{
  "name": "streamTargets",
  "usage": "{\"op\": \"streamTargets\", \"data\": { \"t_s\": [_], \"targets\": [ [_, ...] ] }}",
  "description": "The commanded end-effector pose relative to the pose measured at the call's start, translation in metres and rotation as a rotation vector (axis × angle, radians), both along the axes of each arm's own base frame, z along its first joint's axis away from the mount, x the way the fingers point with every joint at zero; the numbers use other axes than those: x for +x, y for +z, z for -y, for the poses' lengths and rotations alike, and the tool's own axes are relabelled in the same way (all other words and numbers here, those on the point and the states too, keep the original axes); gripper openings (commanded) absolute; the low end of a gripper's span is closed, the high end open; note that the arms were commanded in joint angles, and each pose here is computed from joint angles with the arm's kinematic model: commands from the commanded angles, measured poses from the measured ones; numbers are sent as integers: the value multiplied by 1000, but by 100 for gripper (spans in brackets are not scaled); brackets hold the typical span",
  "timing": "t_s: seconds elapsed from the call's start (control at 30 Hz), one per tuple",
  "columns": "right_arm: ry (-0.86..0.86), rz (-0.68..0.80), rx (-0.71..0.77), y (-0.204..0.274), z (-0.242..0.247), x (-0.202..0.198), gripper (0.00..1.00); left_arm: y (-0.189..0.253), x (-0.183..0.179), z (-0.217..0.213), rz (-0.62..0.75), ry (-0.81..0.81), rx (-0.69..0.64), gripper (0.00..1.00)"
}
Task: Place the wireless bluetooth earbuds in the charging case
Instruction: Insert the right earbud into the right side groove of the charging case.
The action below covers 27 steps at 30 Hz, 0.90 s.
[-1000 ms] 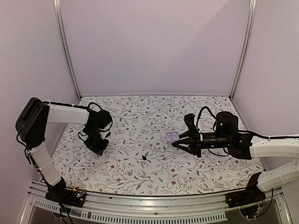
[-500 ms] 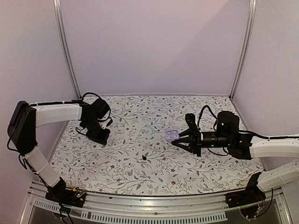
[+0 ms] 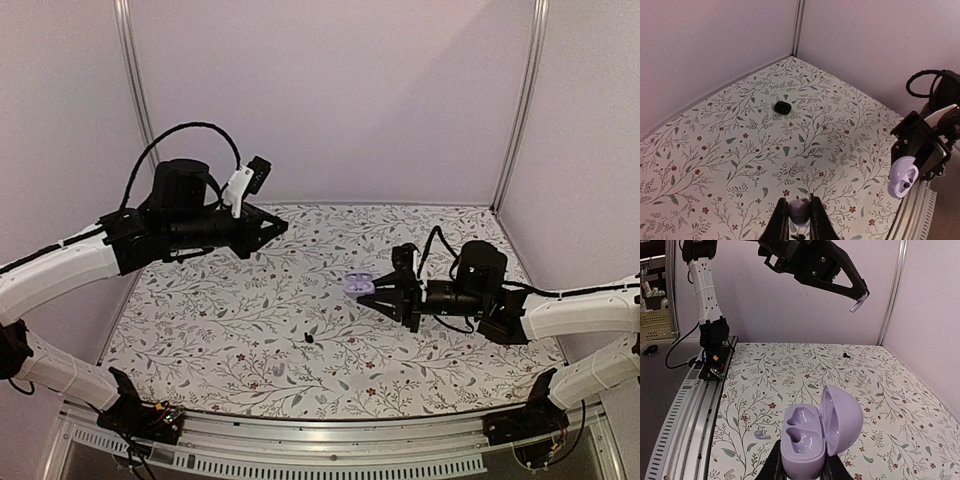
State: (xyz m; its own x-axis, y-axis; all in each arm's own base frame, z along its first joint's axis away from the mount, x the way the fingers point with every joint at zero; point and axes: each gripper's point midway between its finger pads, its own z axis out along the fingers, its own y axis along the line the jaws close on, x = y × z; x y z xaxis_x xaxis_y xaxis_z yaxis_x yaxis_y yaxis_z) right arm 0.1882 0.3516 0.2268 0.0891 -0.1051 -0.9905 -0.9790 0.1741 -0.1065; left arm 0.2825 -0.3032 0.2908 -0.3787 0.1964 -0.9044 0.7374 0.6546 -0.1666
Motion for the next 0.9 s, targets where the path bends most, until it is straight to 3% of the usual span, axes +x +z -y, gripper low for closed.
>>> {"op": "streamTargets", "data": {
  "t_s": [0.0,0.17,0.3,0.63,0.87],
  "targets": [
    [-32,176,43,19,-9,3,0,29,-27,38,149,-140,-93,4],
    [-90,211,50,27,-12,14,0,48,-51,57,225,-212,-186,4],
    [-148,191,73,33,-13,22,0,49,-63,70,268,-232,-186,4],
    [-232,-6,132,38,-23,41,0,41,-61,87,285,-186,-242,3],
    [-235,-71,138,37,-28,41,0,29,-67,107,303,-206,-200,3]
  ]
}}
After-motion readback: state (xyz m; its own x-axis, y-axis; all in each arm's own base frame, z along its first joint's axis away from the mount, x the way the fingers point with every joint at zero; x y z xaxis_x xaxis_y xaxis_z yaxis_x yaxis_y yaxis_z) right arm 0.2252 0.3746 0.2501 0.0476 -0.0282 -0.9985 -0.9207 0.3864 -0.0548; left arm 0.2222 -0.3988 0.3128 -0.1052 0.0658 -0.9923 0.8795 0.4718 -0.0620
